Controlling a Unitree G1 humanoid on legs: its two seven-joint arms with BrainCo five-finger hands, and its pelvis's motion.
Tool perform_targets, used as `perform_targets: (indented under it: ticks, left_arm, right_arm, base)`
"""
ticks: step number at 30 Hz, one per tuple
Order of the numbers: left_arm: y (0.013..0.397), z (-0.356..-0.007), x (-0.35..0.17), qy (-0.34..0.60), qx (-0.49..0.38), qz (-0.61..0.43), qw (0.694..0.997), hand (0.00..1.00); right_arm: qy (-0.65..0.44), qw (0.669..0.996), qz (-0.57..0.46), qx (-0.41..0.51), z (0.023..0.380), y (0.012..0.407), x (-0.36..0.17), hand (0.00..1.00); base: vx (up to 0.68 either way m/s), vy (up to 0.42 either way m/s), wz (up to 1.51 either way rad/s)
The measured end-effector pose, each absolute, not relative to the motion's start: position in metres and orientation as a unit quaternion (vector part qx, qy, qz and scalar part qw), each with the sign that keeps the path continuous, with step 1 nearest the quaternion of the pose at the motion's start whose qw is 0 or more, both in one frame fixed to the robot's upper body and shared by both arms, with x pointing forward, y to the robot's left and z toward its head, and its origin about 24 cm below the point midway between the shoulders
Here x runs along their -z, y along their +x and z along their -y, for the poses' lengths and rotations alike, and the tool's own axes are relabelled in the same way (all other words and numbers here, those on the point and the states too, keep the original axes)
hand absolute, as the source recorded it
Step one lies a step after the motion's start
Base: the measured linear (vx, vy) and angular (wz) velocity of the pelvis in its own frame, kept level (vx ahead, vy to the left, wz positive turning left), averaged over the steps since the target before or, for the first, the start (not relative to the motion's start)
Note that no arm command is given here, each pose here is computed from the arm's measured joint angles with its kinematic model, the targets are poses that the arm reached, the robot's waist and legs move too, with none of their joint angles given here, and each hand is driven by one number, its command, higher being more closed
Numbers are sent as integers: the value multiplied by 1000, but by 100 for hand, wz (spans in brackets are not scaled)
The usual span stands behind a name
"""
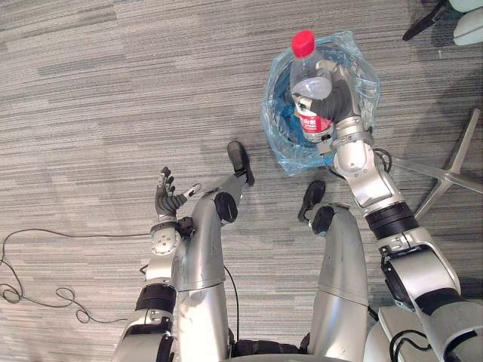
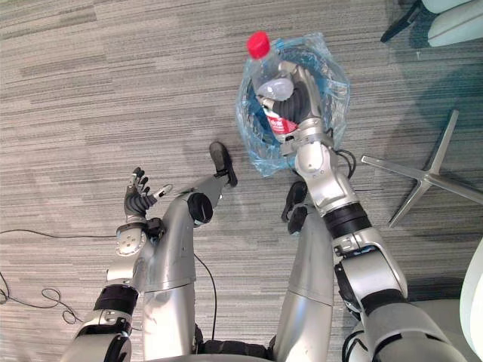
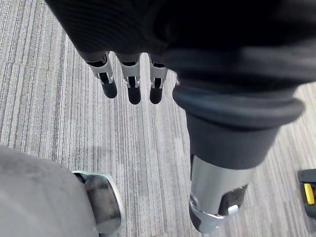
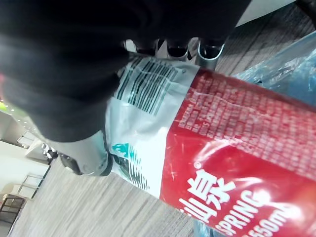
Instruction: Gather rubbish on tea table into small bin, then transfer packed bag to large trash can.
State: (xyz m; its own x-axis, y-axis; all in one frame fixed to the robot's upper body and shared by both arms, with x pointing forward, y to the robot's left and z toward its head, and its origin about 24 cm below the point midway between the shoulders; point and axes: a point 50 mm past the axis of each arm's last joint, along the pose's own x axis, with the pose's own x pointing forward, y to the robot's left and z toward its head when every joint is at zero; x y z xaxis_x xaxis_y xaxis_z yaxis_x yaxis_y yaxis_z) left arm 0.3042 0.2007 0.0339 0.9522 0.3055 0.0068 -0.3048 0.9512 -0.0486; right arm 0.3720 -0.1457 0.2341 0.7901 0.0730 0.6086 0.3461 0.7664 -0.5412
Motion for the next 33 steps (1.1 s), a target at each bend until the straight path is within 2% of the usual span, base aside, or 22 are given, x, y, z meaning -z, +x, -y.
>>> perform_targets:
  ticks: [10,22,30,33]
  left_arm:
    - [305,-194,-34,-18,-140,10,990,0]
    - [305,-188,-33,-21,-131,7,991,0]
    - [301,-185,-25,-19,-129,-14,991,0]
    - [301,-185,-24,-8,-128,-14,992,0]
  right_arm:
    - [-326,884,311,120,159,375,-241,0]
    - [-342,877,316,117,161,367,-232,0]
    - [-406,857,309,79,153,351,-197,0]
    - [-451,840,297,51,147,348,-182,0]
  base:
    - [-15,-20,0]
    - [-20,-35,-1]
    - [-13,-49,-3]
    - [-9,-64,-2]
